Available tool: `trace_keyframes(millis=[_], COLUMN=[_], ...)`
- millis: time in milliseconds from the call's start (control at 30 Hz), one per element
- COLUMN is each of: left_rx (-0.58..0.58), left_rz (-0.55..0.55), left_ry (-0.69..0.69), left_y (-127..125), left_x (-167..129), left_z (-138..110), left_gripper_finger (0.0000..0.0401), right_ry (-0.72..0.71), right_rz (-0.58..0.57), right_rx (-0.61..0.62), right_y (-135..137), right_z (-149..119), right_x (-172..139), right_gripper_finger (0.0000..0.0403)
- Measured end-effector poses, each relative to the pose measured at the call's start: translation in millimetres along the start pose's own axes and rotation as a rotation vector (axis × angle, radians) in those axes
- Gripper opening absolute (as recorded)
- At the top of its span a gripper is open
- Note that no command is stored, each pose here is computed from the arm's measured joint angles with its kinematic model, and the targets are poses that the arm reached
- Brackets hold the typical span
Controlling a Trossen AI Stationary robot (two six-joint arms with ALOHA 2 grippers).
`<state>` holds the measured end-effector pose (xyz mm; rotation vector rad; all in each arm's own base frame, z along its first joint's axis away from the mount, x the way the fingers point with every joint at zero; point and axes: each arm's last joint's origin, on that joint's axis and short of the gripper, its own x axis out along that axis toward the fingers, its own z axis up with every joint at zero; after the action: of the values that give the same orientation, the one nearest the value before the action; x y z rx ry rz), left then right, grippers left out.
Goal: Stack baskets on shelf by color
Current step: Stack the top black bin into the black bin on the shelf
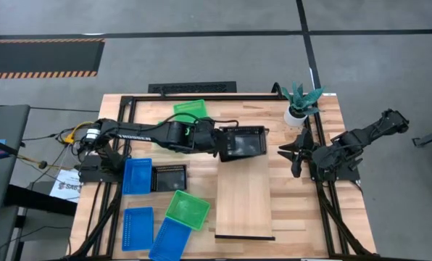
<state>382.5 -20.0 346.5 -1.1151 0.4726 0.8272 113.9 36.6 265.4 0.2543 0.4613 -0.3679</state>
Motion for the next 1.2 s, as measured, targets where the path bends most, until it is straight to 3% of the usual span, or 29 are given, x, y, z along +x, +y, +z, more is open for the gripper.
trace_keyframes(millis=[300, 500, 633, 867, 1200], left_rx=[0.050, 0.082, 0.121, 0.161, 0.265], left_rz=[-0.021, -0.024, 0.021, 0.210, 0.247], left_ry=[0.052, 0.056, 0.041, 0.030, 0.028], left_y=[-1, 3, 9, 26, 33], left_x=[-2, -22, -38, -39, -19], left_z=[-1, 4, 0, -21, -26], left_gripper_finger=[0.0131, 0.0159, 0.0161, 0.0143, 0.0106], right_ry=[0.007, -0.025, -0.071, -0.202, -0.178], right_rz=[-0.005, -0.047, -0.094, -0.121, -0.171], right_rx=[-0.007, -0.015, -0.016, -0.058, -0.100], right_y=[-1, -2, -1, 6, 14], right_z=[-1, 0, 3, 19, 28], right_x=[0, 0, 1, 7, 44], right_gripper_finger=[0.0118, 0.0118, 0.0118, 0.0118, 0.0118])
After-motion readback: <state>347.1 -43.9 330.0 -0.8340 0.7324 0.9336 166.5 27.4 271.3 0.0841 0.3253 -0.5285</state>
